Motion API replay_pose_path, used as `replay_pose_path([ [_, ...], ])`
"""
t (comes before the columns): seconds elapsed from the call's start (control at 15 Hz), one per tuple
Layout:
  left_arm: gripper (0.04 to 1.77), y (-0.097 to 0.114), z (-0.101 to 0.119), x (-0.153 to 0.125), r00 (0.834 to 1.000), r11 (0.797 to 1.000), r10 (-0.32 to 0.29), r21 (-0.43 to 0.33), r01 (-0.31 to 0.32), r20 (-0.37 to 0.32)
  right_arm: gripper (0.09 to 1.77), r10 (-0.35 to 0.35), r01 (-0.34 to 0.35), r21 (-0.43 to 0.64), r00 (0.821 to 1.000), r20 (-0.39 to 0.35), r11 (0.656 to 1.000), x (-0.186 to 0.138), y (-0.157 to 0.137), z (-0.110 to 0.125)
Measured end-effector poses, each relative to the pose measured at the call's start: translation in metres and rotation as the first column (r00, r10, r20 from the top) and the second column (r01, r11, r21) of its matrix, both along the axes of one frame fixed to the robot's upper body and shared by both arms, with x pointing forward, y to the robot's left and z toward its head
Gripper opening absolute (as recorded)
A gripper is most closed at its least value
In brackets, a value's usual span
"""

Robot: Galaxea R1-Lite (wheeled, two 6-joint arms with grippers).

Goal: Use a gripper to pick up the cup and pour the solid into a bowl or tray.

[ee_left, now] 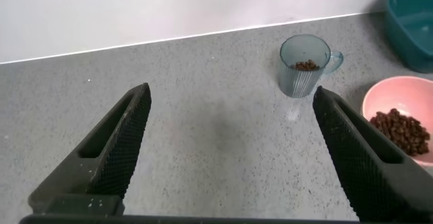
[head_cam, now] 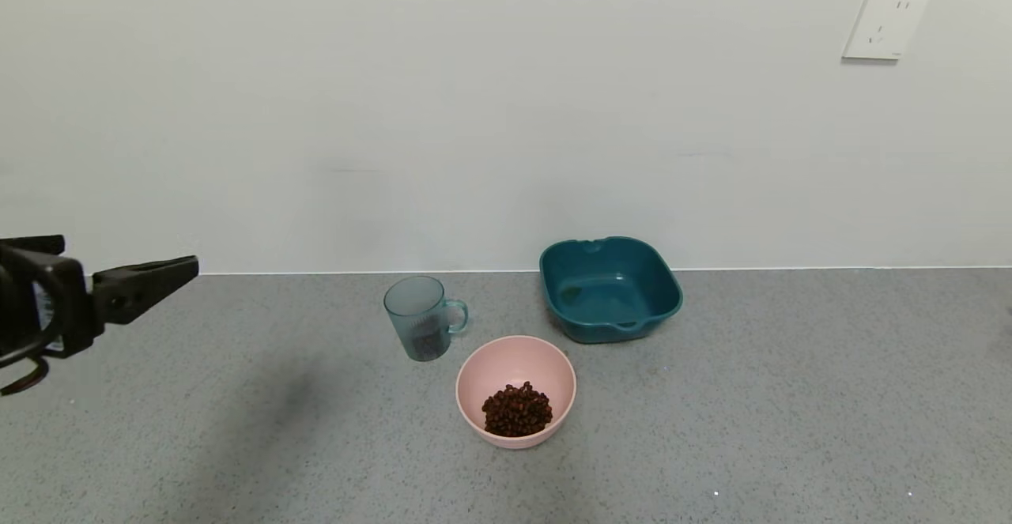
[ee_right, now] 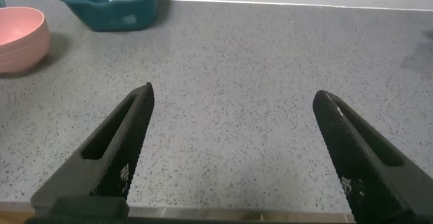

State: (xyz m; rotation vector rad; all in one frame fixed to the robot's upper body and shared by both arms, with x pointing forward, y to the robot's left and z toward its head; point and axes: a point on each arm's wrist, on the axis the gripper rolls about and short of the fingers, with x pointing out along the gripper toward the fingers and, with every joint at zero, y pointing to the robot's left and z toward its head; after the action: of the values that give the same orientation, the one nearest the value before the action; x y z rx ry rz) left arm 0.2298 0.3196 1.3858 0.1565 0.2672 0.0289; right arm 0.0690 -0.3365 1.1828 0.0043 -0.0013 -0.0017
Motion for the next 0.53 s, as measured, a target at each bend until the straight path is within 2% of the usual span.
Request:
replay_pose_path([
  [0.53,1.71,0.015,-0.019,-0.115,0.997,1.000,-0.006,0.001,0.006,0.071,1.71,0.000,0.000,0.000,1.000,0.000,1.000,0.000,0.000,0.000],
])
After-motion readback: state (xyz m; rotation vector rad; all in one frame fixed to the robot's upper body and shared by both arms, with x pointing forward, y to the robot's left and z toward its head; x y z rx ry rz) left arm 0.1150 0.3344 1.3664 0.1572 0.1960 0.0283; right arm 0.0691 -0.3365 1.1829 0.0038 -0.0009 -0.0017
